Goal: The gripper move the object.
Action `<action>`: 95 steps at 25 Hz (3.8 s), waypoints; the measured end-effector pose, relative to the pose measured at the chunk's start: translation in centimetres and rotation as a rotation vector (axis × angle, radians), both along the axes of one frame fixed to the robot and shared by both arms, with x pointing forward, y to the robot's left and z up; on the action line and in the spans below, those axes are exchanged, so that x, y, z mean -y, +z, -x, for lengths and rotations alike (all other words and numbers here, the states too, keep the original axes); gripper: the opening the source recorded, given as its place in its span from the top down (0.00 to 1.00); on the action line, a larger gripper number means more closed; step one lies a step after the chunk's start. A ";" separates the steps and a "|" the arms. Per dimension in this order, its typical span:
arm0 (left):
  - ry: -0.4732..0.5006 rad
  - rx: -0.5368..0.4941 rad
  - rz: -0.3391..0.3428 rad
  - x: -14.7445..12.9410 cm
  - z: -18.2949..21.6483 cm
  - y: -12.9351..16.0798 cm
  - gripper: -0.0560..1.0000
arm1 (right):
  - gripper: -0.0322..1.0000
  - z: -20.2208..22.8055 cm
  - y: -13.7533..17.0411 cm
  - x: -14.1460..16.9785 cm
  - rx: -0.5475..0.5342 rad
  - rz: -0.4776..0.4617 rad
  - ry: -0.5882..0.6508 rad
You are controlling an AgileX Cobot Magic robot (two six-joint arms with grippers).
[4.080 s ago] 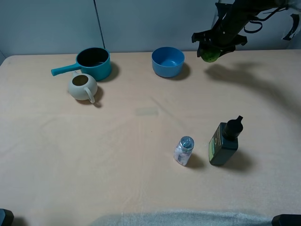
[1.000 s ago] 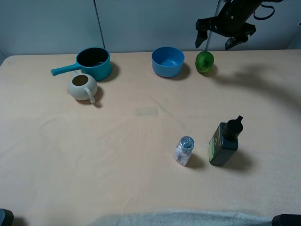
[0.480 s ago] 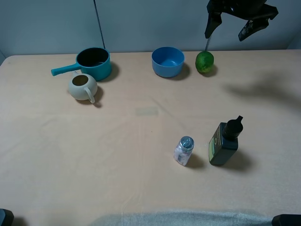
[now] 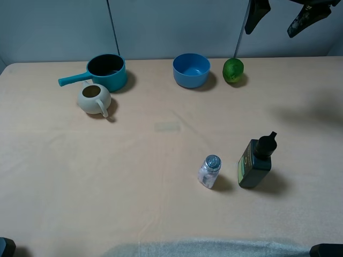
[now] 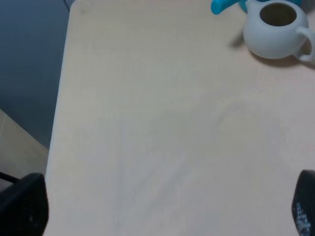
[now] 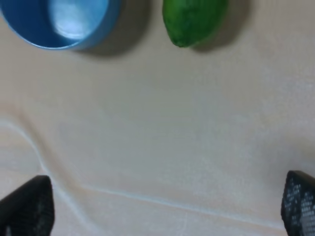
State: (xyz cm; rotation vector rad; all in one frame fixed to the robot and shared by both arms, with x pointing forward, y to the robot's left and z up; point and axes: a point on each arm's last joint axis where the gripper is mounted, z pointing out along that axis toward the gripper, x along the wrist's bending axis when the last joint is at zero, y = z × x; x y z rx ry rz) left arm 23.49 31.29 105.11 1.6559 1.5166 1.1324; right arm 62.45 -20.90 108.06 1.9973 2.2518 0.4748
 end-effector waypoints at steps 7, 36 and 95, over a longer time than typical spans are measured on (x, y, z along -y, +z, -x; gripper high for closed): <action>0.000 0.000 0.000 0.0 0.0 0.0 0.01 | 0.30 1.5 2.8 0.0 0.066 -0.033 0.012; 0.000 0.000 0.000 0.0 0.0 0.0 0.01 | 0.30 20.4 8.8 3.8 0.287 -0.015 0.043; 0.000 0.000 0.000 0.0 0.0 0.0 0.01 | 0.30 39.0 -2.6 9.6 0.845 0.069 -0.172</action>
